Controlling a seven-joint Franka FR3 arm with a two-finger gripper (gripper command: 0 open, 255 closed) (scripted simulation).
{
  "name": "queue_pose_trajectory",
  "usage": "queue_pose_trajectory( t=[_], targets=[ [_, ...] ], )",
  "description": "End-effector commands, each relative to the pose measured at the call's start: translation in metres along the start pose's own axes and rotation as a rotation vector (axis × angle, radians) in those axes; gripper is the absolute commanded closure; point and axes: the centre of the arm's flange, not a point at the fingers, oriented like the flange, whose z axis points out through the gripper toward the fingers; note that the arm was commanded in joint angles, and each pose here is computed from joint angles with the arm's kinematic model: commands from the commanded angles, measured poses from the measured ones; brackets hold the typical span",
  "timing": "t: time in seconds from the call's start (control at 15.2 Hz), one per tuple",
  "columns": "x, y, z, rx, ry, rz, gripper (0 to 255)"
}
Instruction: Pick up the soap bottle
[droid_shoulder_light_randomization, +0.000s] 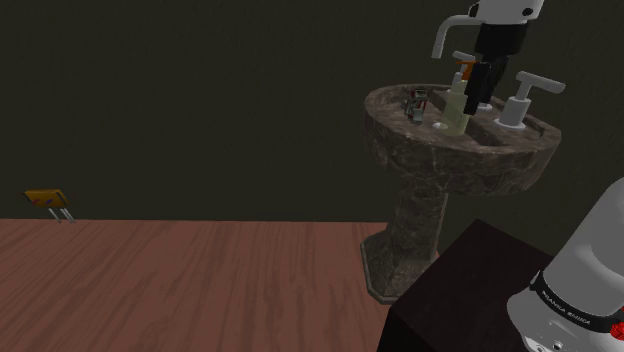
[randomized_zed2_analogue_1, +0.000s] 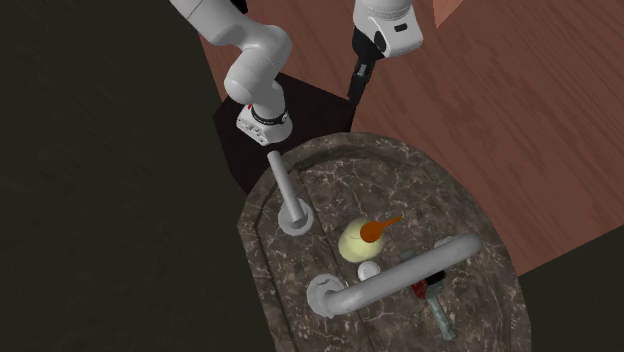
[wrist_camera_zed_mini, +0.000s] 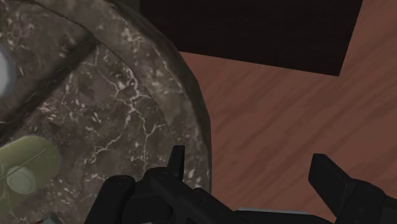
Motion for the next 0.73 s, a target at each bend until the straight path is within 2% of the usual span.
queue_pose_trajectory(
  t=[0.0, 0.66],
  targets=[
    [0.0, 0.0, 0.0, 0.0, 0.0, 0.0, 0],
    [0.038, 0.123, -0.015, -0.012, 0.015, -0.028, 0]
  ],
)
